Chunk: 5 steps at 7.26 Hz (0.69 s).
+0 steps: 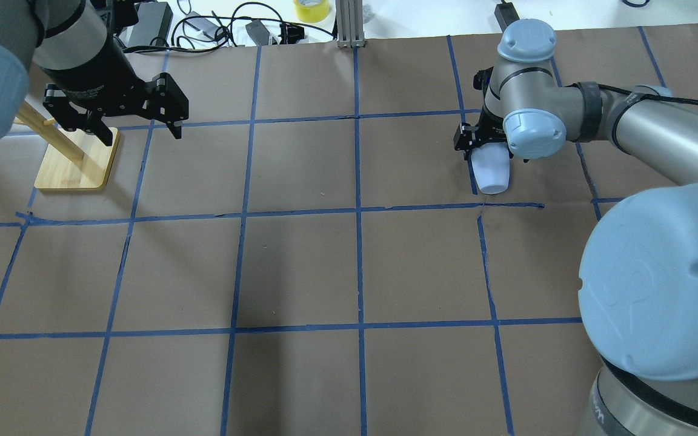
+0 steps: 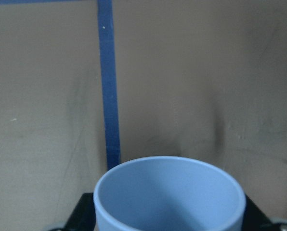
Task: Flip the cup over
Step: 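Carry the cup with the right gripper toward the table center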
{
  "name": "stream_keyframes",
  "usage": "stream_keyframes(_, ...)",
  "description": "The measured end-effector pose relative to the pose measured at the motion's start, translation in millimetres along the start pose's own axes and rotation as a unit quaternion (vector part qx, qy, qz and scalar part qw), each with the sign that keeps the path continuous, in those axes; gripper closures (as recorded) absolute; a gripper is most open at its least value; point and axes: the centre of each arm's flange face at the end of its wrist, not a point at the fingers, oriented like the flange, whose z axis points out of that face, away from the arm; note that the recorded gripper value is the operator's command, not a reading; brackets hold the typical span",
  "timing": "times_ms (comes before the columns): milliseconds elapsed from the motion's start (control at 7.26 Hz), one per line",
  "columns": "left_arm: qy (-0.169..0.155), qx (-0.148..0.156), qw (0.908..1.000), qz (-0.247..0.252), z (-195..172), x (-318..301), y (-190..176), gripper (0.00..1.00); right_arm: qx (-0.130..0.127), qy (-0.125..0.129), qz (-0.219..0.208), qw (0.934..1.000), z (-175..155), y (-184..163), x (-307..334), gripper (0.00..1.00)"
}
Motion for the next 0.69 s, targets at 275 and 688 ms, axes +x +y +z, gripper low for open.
stream_keyframes(275,0.0,0.0,1.0,-0.001,0,-1,0,0.0,0.008,0.0,-0.006,0.9999,0,-2,0,0.94)
stream_keyframes(688,-0.001,0.0,1.0,-0.001,0,-1,-1,0.0,0.034,-0.013,-0.023,0.9991,-38,2,-27,0.97)
